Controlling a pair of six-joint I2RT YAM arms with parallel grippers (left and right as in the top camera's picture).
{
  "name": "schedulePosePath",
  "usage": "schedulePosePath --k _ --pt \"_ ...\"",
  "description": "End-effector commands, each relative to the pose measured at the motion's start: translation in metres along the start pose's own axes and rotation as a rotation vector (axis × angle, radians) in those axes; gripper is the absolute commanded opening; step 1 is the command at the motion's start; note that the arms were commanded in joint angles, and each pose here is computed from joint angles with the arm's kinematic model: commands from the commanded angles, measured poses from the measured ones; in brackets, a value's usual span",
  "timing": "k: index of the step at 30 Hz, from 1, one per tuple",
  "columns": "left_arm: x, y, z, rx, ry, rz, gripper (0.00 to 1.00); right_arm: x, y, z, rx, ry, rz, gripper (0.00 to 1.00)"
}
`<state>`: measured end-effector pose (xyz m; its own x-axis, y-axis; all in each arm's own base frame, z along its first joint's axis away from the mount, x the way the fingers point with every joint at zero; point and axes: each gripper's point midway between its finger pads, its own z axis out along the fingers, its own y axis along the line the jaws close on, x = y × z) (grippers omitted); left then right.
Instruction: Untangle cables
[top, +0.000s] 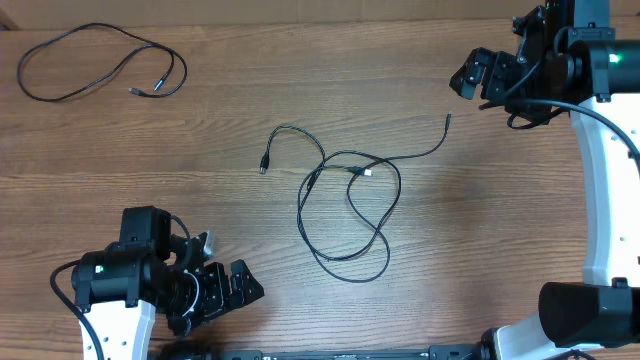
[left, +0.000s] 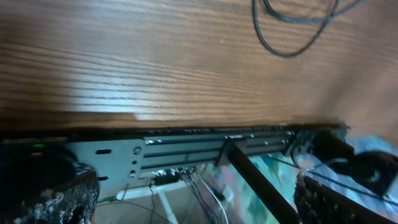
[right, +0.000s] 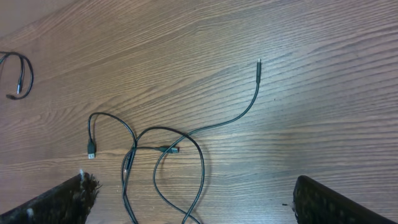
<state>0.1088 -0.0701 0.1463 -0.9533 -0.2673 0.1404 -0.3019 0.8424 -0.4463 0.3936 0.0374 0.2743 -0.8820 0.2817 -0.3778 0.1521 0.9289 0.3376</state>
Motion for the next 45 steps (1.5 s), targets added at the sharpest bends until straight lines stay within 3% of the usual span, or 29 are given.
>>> schedulePosePath --k 1,7,16,22,34,45 --pt "-0.021 -0.001 -0.023 -0.062 -0.13 0.017 1.0 -0.006 0.004 -0.011 -0.008 -0.037 -0.011 1.0" --pt "-0.05 -0.005 -0.064 -0.14 -0.331 0.015 1.0 -0.006 0.004 -0.011 -0.008 -0.037 -0.011 1.0" --pt "-0.032 0.005 -0.095 -0.246 -0.369 -0.019 1.0 -0.006 0.004 -0.011 -0.008 -0.037 -0.011 1.0" --pt "-0.038 0.013 -0.109 -0.309 -0.443 -0.031 1.0 -0.006 0.005 -0.011 -0.009 -0.038 -0.011 1.0" --pt "-0.087 0.008 -0.146 -0.342 -0.71 -0.035 1.0 -0.006 0.004 -0.011 -0.008 -0.037 -0.011 1.0" --pt "-0.081 -0.001 -0.134 -0.274 -0.654 -0.02 1.0 -0.006 0.004 -0.011 -0.008 -0.037 -0.011 1.0"
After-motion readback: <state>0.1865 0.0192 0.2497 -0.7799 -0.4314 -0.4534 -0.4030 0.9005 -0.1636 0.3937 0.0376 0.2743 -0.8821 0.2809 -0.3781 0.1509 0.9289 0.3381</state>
